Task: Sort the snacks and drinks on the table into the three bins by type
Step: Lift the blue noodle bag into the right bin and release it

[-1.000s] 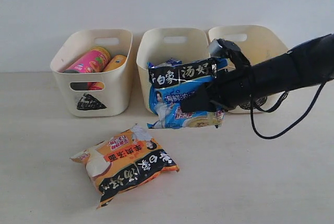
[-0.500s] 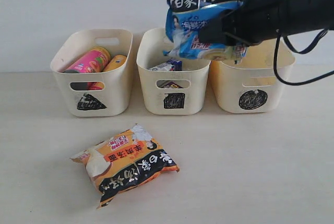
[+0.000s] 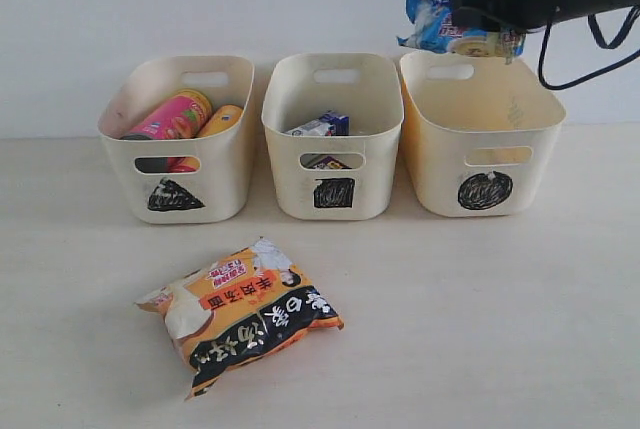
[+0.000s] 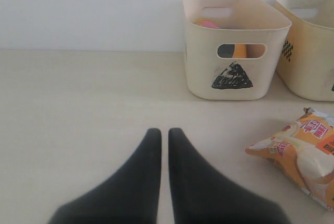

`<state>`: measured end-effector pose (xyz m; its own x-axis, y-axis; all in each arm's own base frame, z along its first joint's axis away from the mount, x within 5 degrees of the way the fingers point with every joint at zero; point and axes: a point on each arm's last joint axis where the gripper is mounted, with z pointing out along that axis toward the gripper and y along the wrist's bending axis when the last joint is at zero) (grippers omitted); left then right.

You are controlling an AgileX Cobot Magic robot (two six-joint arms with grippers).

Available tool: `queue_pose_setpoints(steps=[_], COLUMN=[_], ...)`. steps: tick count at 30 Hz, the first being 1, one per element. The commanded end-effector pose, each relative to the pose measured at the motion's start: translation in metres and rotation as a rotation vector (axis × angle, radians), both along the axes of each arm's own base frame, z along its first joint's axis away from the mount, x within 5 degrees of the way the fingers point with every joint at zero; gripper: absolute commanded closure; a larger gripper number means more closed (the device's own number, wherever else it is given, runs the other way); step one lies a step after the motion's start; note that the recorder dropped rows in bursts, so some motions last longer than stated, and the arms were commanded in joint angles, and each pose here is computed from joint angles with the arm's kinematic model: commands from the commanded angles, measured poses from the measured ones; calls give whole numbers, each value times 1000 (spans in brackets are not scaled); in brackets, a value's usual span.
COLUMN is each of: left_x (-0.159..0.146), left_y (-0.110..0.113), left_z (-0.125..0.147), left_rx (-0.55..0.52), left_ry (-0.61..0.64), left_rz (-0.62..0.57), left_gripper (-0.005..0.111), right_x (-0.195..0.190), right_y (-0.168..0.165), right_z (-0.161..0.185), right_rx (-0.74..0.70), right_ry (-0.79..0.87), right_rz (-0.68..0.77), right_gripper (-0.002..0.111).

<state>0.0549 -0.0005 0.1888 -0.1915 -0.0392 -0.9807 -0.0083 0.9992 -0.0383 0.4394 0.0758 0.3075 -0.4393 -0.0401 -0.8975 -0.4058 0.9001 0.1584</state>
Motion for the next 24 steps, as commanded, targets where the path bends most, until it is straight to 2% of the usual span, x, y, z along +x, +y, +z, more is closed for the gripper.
queue_pose_setpoints(steps=[1, 7, 12, 13, 15, 17, 19, 21, 24], left_x=[0, 0, 0, 0, 0, 0, 0, 0, 0], left_y=[0, 0, 0, 0, 0, 0, 0, 0, 0], left_z=[-1, -1, -1, -1, -1, -1, -1, -1, -1], left_rx=[5, 5, 5, 5, 5, 5, 5, 5, 5], left_ry=[-3, -3, -3, -3, -3, -3, -3, -3, -3], left_rz=[3, 3, 3, 3, 3, 3, 3, 3, 3], left_gripper=[102, 102, 102, 102, 102, 102, 102, 102, 102], right_x=[23, 44, 49, 50, 51, 51, 52, 52, 50], right_y=[-13, -17, -19, -19, -19, -21, -21, -21, -21], right_z=[-18, -48, -60, -62, -65, -64, -64, -64, -57], right_rx=[-8, -68, -76, -77, -78, -82, -83, -76, -73], right_ry=[18, 31, 40, 44, 47, 38, 34, 37, 28], right_rz=[-42, -82, -106, -106, -109, -123, -128, -132, -127], right_gripper=[109, 108, 105, 101, 81, 43, 24, 20, 25])
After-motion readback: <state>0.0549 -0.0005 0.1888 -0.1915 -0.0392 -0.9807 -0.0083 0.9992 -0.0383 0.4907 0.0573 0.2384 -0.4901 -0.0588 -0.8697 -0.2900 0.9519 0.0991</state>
